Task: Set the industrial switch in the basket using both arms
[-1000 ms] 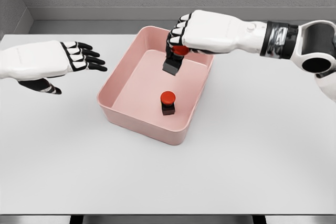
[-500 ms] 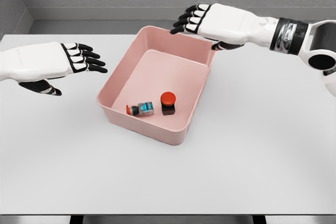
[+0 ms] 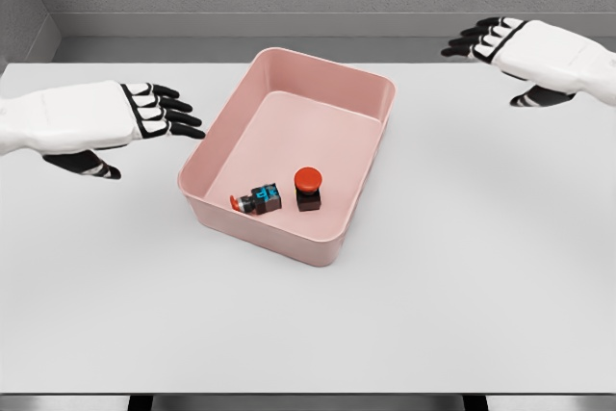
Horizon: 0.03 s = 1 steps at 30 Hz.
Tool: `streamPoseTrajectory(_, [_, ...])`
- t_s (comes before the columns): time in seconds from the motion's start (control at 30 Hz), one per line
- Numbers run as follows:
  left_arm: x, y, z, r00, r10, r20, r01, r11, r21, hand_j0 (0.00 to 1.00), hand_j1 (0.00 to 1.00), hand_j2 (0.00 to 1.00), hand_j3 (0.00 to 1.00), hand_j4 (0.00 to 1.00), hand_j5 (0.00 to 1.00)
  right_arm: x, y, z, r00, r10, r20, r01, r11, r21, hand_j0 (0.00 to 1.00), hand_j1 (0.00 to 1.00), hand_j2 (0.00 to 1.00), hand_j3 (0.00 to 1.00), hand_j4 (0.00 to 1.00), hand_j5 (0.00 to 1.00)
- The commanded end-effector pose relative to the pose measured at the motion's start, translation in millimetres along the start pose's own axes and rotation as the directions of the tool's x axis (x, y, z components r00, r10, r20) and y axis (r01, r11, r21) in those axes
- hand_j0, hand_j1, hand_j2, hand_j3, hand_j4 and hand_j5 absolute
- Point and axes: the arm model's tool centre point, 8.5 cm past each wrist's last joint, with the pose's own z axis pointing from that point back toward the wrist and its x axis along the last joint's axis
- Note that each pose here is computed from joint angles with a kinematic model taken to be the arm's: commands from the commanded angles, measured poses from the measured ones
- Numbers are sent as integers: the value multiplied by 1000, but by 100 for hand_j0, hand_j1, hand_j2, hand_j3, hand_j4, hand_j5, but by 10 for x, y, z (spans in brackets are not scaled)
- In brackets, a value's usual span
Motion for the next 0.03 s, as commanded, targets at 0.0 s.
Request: streamPoseTrajectory(0.0, [0,2,-3,1000,5,0,-5,1000,4,100,100,100,100,100,100,-14,-18,17,1000,-3,-5,3,1000,-8,100,100,100,100,100,100])
